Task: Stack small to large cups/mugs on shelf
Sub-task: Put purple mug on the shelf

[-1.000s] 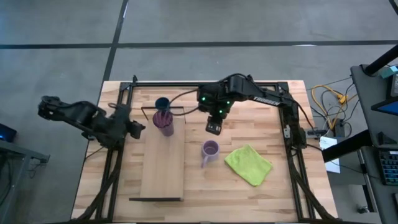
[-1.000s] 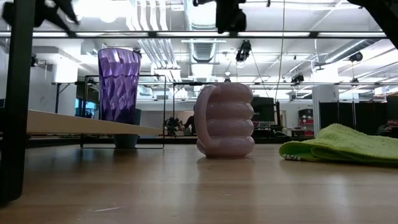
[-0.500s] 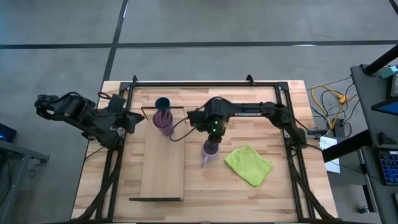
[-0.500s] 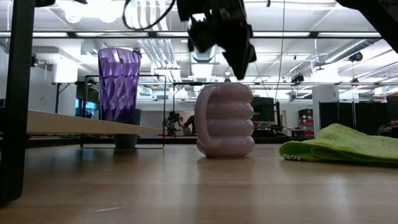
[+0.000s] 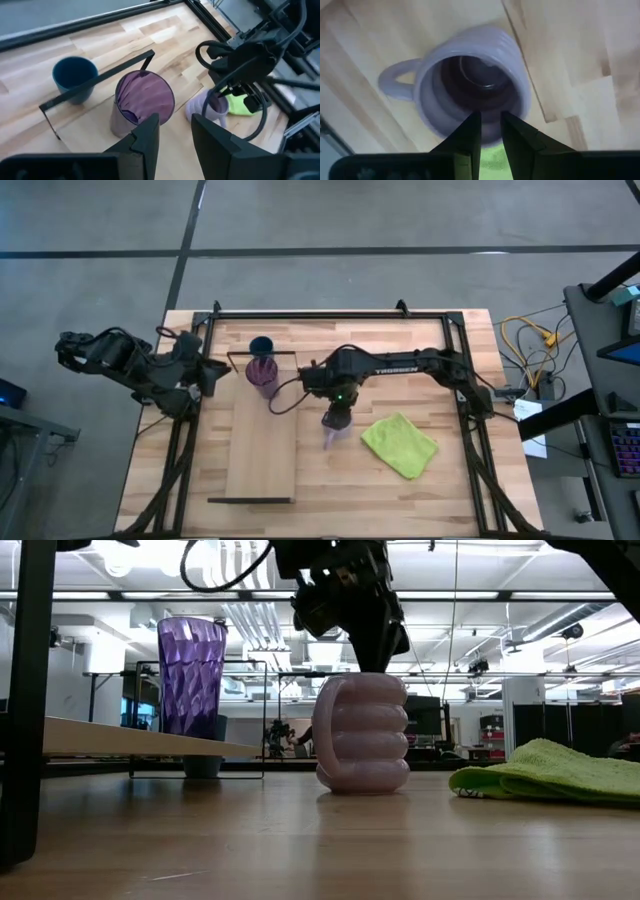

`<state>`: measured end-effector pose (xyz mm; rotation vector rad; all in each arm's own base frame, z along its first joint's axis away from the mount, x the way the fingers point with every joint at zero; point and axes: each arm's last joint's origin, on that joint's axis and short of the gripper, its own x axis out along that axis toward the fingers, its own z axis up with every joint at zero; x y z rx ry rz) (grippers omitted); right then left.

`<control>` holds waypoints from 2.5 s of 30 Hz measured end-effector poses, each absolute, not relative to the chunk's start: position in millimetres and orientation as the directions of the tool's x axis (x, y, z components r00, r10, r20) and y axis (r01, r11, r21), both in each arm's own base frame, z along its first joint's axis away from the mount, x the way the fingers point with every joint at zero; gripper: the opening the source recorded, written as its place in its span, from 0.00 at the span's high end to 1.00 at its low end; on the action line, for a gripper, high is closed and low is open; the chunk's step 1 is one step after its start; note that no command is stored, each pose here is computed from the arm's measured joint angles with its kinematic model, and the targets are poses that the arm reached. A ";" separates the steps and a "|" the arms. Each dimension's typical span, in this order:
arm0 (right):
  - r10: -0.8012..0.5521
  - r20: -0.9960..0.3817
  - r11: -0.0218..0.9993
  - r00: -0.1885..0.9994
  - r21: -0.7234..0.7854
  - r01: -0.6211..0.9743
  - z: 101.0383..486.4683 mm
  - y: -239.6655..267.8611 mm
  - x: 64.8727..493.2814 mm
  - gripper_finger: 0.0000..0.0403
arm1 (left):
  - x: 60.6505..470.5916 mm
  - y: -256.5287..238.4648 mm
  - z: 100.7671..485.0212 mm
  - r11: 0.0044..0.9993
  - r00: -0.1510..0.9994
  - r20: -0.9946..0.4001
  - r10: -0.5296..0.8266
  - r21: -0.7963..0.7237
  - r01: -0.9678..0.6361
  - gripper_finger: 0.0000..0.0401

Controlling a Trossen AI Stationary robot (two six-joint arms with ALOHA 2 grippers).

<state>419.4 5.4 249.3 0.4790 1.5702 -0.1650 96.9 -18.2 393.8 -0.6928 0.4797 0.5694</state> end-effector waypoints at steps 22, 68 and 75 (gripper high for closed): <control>0.008 -0.995 0.966 0.095 0.032 0.258 273.9 19.6 423.4 0.83 | 96.9 -17.6 396.8 0.776 0.766 -0.549 0.336 -0.299 -0.555 0.75; 0.002 -1.000 0.981 0.020 0.006 0.193 236.5 2.5 420.8 0.83 | 57.7 -2.6 403.6 0.755 0.825 -0.452 0.338 -0.394 -0.525 0.75; -0.001 -1.000 0.981 0.017 0.003 0.192 226.7 1.7 420.8 0.86 | 58.1 -2.5 403.6 0.752 0.823 -0.450 0.348 -0.390 -0.531 0.75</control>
